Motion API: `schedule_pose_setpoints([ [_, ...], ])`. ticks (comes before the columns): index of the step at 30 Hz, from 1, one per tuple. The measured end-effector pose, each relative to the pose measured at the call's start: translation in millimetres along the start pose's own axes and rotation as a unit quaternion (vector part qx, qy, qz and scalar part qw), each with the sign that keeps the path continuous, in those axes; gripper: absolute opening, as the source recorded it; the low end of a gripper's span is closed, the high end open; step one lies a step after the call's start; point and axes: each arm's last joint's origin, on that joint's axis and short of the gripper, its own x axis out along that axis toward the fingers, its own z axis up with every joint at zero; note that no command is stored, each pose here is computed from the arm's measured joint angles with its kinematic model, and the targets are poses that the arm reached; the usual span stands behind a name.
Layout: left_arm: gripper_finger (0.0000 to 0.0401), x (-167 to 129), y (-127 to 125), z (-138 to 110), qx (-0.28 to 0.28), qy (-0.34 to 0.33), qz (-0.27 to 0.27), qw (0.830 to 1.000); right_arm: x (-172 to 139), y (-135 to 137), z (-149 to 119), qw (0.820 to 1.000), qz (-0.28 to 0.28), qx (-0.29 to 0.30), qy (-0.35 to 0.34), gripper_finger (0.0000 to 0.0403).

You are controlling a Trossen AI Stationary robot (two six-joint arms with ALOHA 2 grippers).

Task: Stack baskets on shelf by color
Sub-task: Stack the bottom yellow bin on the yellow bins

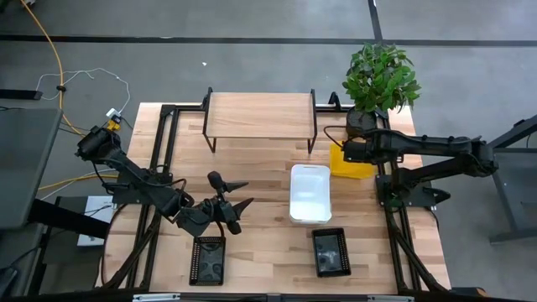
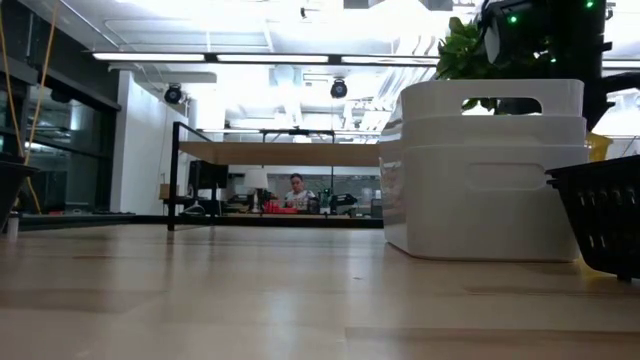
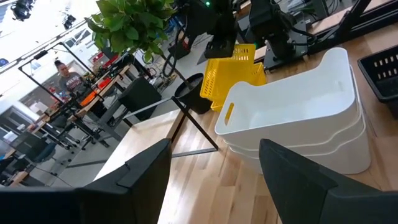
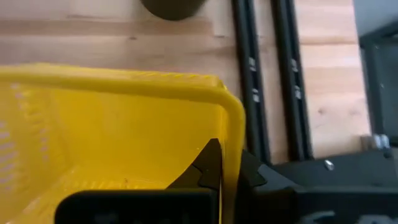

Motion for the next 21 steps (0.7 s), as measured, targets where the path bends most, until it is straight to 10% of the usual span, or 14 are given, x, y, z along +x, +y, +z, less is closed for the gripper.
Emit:
schedule_pose_setpoints([
  [11,0.0230,0.0,-0.1,0.0,-0.004,0.000,-0.001,1.000,0.0,3.0,0.6,1.000,0.014,-0.008,-0.005,0.0006],
  [21,0.0230,0.0,0.1,0.1,-0.008,0.000,-0.001,1.000,-0.1,3.2,-0.8,0.999,0.018,-0.022,0.020,0.0112],
])
